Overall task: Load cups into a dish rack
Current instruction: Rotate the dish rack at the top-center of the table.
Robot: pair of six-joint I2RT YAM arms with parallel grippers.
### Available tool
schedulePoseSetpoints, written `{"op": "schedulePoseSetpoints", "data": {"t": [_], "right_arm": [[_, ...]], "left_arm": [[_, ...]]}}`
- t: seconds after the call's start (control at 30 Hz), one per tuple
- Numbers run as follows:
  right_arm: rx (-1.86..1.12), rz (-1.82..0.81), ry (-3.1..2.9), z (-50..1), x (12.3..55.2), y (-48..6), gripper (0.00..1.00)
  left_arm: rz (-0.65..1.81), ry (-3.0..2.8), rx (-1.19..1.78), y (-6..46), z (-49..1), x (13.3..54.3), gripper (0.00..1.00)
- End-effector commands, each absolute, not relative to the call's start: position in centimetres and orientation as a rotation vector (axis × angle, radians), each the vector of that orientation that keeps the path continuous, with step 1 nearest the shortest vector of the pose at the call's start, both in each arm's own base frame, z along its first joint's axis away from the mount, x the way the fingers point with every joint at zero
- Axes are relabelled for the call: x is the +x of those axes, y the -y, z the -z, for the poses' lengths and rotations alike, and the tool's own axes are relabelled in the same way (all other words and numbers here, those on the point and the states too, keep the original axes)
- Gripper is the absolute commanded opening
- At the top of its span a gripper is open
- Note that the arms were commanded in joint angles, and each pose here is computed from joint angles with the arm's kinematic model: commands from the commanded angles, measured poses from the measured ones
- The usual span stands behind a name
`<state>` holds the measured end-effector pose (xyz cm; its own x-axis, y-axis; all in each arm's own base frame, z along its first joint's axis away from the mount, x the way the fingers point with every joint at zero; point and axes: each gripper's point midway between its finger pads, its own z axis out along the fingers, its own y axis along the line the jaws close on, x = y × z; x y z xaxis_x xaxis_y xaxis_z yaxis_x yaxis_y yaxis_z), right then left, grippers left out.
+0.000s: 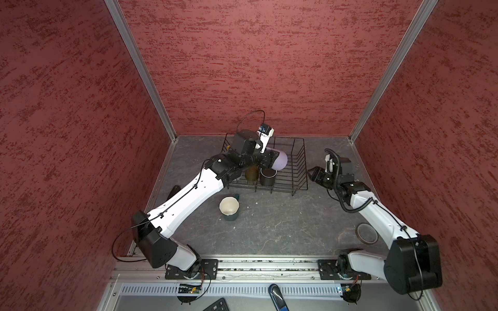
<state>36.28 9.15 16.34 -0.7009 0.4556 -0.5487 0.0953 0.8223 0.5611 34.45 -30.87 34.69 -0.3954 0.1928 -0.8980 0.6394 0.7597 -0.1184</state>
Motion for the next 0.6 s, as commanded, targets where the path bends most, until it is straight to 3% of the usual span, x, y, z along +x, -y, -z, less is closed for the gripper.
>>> {"op": "schedulePoseSetpoints", "data": {"t": [0.0, 0.57], "right_arm": [[0.361, -0.682, -2.277, -16.0, 36.8, -9.6, 0.55], [0.330, -0.714, -2.347, -12.2, 35.8, -12.6, 0.38]], "left_arm": [[0.624, -1.902, 0.635, 32.3, -36.1, 34.6, 0.00], [0.647, -1.904, 0.658, 35.2, -34.6, 35.9, 0.00]]}}
